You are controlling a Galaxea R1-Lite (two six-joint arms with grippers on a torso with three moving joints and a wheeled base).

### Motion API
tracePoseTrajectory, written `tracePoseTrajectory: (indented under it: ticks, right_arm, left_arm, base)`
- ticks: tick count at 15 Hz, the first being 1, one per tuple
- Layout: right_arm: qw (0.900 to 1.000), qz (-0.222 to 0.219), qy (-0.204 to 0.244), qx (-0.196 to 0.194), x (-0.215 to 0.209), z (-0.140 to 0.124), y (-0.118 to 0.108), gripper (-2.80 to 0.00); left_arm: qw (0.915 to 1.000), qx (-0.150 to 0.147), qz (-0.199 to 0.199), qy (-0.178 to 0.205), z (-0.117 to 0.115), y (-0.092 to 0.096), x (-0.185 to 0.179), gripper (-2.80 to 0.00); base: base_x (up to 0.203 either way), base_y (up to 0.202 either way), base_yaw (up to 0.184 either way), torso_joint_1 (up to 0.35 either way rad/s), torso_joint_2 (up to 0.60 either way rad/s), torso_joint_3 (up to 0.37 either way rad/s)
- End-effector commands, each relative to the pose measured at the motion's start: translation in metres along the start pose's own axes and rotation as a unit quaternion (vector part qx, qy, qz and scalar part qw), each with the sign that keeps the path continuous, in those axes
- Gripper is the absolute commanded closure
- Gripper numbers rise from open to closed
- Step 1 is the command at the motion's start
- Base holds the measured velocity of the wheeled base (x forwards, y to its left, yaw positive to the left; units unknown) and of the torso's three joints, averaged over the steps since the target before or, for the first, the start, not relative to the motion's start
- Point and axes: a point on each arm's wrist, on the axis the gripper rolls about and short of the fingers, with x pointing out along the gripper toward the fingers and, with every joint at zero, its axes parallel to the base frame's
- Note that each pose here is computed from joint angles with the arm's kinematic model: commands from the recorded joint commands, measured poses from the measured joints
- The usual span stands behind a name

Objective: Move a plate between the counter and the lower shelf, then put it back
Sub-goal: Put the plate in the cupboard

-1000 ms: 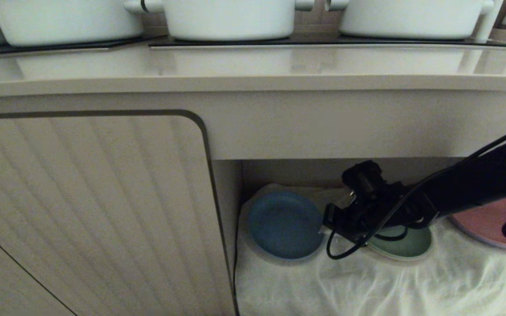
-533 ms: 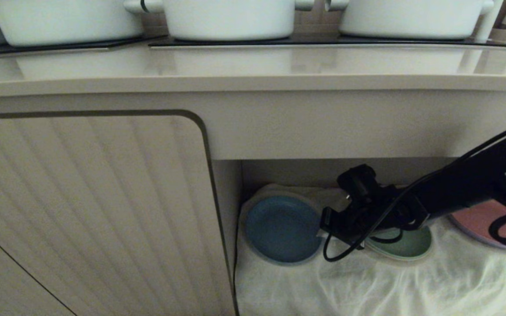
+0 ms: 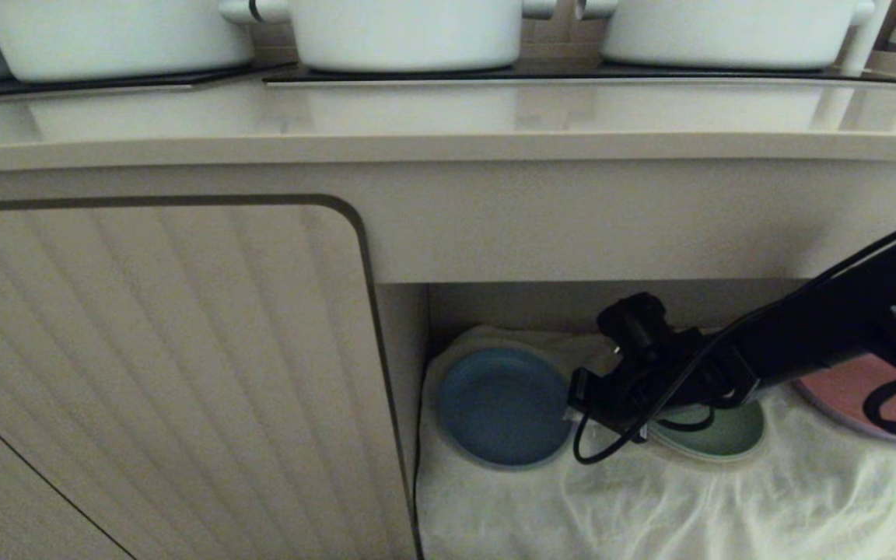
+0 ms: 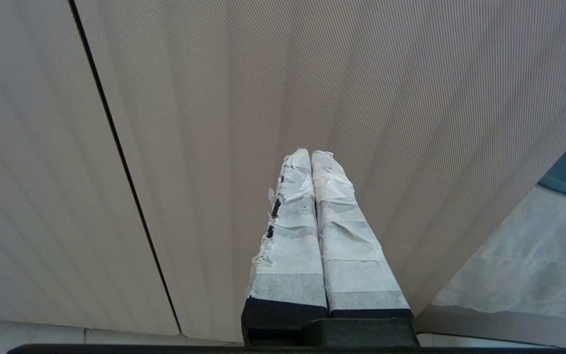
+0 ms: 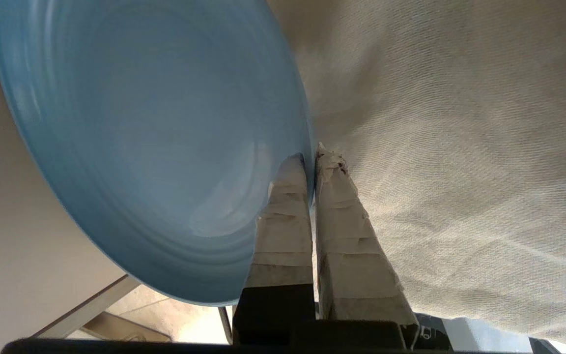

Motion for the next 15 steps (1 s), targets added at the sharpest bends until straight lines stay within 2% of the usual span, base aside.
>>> tracePoseTrajectory:
  ticks: [1, 15]
  right_arm:
    - [1.000, 0.000, 0.000, 0.001, -0.0002, 0.0001, 0.0002, 0.00]
    - [1.000, -0.002, -0.005, 0.003, -0.0012, 0.0031, -0.0001, 0.00]
  left_arm:
    - [1.0000, 0.000, 0.000, 0.000, 0.0001, 0.0000, -0.0001, 0.00]
    - [1.0000, 0.000, 0.000, -0.001, 0.0002, 0.0000, -0.0001, 0.00]
  base:
    - [0.000, 0.000, 0.000, 0.000, 0.00, 0.000]
    - [0.000, 0.000, 0.000, 0.000, 0.00, 0.000]
